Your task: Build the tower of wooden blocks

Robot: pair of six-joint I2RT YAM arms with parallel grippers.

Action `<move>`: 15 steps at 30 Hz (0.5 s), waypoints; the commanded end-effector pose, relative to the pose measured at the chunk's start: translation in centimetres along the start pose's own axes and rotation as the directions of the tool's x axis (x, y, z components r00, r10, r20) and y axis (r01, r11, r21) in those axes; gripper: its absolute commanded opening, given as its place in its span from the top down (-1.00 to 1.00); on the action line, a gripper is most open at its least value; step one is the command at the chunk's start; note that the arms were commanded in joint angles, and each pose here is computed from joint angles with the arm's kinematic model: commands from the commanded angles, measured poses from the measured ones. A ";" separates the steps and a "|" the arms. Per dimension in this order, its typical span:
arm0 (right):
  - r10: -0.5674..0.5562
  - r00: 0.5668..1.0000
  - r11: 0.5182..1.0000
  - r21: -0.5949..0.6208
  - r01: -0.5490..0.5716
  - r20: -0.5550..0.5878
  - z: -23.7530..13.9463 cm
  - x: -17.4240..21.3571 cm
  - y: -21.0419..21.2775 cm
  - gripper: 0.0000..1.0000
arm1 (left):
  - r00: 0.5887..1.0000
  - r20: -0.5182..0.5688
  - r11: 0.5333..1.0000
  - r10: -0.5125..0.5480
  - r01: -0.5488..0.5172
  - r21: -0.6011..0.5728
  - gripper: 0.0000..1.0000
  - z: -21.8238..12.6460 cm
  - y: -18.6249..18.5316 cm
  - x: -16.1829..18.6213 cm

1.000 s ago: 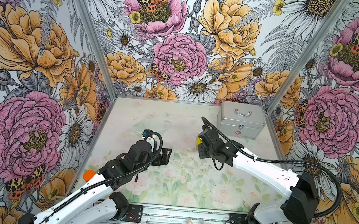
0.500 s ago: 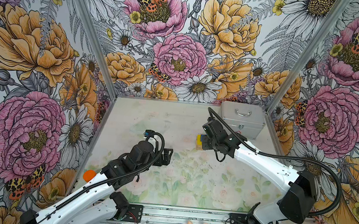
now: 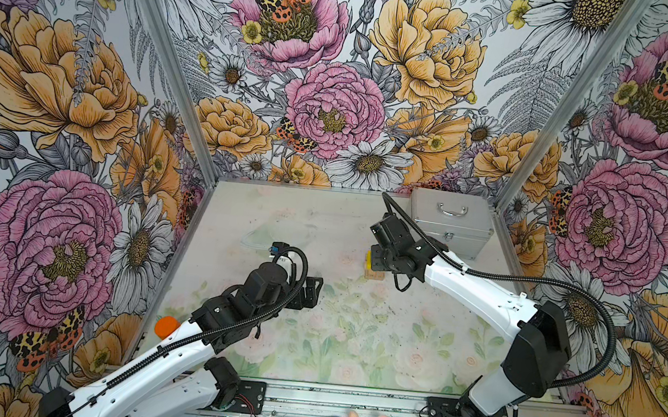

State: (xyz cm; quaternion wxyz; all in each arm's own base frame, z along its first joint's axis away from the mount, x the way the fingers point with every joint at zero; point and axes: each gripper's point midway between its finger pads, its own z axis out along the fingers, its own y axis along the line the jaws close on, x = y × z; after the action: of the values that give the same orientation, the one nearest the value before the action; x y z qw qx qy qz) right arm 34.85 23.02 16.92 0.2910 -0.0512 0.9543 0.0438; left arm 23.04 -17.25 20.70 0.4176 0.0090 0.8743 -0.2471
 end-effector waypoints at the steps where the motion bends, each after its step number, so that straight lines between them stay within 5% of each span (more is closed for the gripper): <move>1: 0.027 1.000 1.000 0.012 -0.027 0.008 0.2 -0.9 -0.1 0.42 | 1.000 0.018 1.000 0.014 -0.014 0.000 -0.97 0.1 0.0 -0.1; 15: 0.049 0.999 0.998 0.029 -0.048 -0.013 1.7 -1.7 -0.8 0.43 | 0.999 0.018 0.999 0.031 -0.031 -0.009 -0.98 0.5 0.1 -0.2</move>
State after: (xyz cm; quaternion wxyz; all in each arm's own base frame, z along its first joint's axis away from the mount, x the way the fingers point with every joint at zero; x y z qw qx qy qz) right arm 36.26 22.39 15.78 0.2767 -0.0379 0.9597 0.0299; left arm 23.15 -17.35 20.50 0.4161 0.0110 0.8757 -0.2445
